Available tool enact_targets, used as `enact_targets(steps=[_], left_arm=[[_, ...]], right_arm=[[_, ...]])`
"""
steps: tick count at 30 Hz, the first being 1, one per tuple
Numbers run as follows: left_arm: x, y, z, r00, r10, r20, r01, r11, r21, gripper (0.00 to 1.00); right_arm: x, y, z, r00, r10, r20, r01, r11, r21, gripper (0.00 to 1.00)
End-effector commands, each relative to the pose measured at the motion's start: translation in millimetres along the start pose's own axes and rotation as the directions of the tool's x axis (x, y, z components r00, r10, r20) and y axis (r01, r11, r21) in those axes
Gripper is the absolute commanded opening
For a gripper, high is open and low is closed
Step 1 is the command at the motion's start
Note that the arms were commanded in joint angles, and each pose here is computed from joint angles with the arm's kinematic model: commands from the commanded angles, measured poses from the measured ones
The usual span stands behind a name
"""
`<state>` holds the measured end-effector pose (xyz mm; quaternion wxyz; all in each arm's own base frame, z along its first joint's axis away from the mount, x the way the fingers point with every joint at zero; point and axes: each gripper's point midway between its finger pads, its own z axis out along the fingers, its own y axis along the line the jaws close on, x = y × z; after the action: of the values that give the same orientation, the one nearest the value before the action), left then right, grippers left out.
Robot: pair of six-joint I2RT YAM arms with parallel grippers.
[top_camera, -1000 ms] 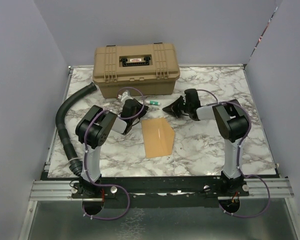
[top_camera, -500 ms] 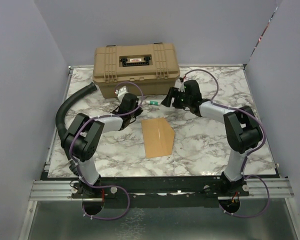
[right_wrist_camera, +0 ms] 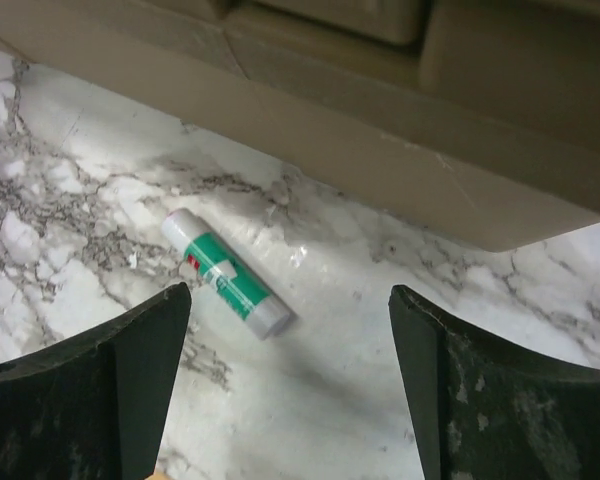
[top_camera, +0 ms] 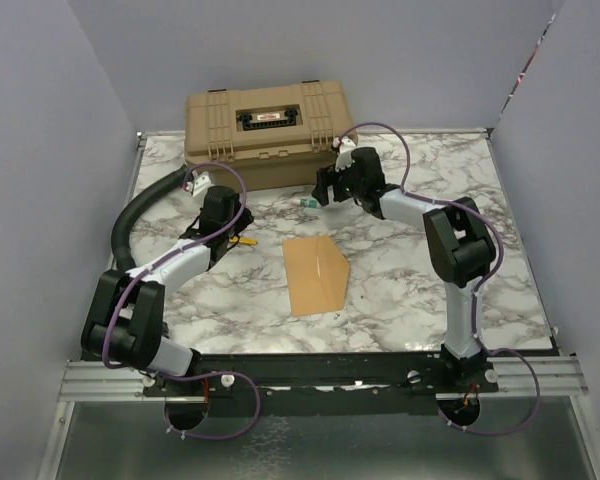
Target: Place the letter into the envelope and seal it
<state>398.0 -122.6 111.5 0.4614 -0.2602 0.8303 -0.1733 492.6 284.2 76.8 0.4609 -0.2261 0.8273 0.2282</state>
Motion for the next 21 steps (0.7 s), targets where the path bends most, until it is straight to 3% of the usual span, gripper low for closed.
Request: enact_targets(steps=[1, 8, 16, 21], left_arm=[[5, 10, -10, 0.999, -0.002, -0.037, 0.002, 1.0, -0.007, 0.44], [-2, 15, -12, 1.0, -0.011, -0.027, 0.011, 1.0, -0.018, 0.44], [-1, 22, -12, 0.999, -0.021, -0.039, 0.02, 1.0, -0.022, 0.44], [-1, 24, -15, 0.999, -0.025, -0.046, 0.024, 1.0, -0.018, 0.44]], right_arm=[[9, 11, 23, 1.0, 0.012, -0.016, -0.013, 0.998, -0.064, 0.85], [11, 22, 26, 0.991, 0.132, 0.022, -0.13, 0.989, -0.065, 0.84], [-20, 34, -1, 0.962, 0.154, 0.224, -0.135, 0.986, -0.095, 0.86], [-3, 33, 10, 0.964, 0.198, 0.175, -0.183, 0.978, -0.098, 0.86]])
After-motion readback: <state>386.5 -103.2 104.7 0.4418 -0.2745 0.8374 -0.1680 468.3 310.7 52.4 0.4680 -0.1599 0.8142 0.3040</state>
